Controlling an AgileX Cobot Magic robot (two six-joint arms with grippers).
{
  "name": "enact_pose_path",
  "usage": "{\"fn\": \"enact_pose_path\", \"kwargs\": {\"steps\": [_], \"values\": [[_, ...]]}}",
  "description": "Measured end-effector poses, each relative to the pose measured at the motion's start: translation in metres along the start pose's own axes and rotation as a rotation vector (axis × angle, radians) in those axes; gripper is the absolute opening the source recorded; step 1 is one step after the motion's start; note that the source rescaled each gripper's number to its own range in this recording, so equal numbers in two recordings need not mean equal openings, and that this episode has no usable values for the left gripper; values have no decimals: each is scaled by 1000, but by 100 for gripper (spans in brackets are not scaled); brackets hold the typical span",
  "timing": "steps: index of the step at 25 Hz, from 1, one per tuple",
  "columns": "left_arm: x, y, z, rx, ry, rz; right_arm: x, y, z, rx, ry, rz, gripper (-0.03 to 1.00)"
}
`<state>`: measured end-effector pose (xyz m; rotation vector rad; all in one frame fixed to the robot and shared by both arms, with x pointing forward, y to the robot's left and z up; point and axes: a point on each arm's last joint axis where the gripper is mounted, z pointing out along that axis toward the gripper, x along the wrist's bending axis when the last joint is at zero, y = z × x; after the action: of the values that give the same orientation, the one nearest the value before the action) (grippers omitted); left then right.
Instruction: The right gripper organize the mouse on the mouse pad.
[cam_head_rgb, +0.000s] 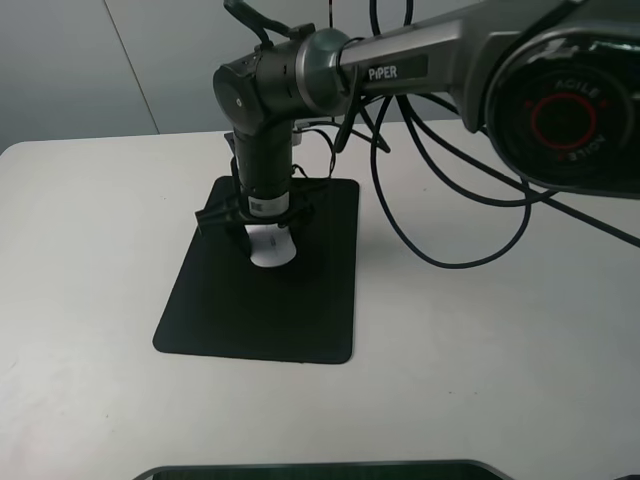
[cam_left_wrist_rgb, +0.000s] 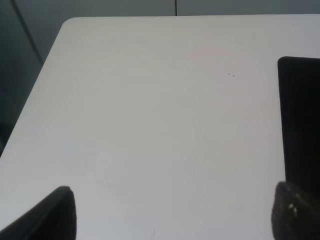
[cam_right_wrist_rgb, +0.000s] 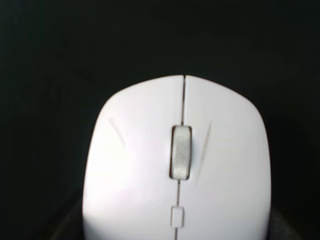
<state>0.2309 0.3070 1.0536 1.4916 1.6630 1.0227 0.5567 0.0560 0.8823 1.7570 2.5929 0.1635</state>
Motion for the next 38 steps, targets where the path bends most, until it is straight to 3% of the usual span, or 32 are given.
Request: {"fn": "enact_pose_path", "kwargs": {"steps": [26, 35, 38], "values": [[0, 0, 0, 0, 0, 0, 5, -3, 14, 20, 13, -157, 2], [0, 0, 0, 0, 0, 0, 5, -3, 14, 14, 18, -170, 93], [0, 0, 0, 0, 0, 0, 6, -1, 14, 0, 24, -170, 99]]}}
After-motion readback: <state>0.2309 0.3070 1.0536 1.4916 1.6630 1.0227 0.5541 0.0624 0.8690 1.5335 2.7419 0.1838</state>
